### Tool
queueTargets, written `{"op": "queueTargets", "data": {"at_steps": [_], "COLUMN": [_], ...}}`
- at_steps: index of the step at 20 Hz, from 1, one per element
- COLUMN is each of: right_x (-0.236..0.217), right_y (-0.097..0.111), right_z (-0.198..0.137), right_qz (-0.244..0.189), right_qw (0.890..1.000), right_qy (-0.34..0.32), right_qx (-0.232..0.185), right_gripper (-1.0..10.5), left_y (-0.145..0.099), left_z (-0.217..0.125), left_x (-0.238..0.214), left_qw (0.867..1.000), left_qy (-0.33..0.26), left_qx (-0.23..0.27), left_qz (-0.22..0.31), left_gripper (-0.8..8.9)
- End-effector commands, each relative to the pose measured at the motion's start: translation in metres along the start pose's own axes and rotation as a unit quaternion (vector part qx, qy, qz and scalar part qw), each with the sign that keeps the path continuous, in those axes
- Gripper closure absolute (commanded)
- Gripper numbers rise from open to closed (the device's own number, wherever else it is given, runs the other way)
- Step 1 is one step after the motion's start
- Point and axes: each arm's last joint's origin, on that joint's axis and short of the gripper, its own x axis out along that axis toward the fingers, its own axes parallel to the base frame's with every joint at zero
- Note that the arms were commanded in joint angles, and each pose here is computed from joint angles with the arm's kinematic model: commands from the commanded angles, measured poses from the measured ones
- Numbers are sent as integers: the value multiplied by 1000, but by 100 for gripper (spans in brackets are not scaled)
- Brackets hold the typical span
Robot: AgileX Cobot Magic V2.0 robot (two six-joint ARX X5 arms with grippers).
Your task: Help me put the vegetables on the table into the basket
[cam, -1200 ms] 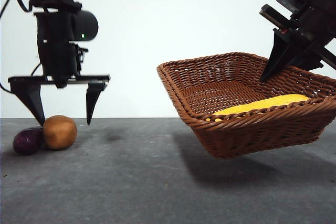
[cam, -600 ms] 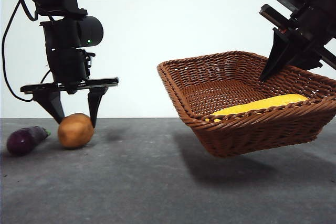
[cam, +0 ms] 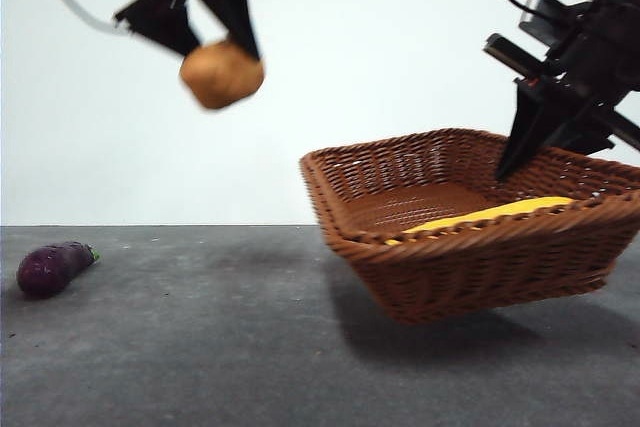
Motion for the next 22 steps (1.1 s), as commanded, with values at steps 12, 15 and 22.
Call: {"op": "queueTargets", "data": {"at_steps": [12, 15, 22], "right_x": [24, 27, 28], "right_y": [48, 57, 62], "right_z": [-8, -10, -11], "right_qz": [69, 70, 78], "right_qw": [997, 997, 997], "right_qy": [28, 28, 25], "right_qx": [20, 14, 13], "right_gripper": [955, 955, 955], "left_y": [-90, -98, -105], "left_z": [-57, -60, -71], "left_x": [52, 56, 75], "left_qw": [969, 966, 961], "left_qy": [64, 77, 124], "left_qx": [186, 191, 178], "left_qz": [-150, -158, -170], "left_gripper": [820, 820, 696]}}
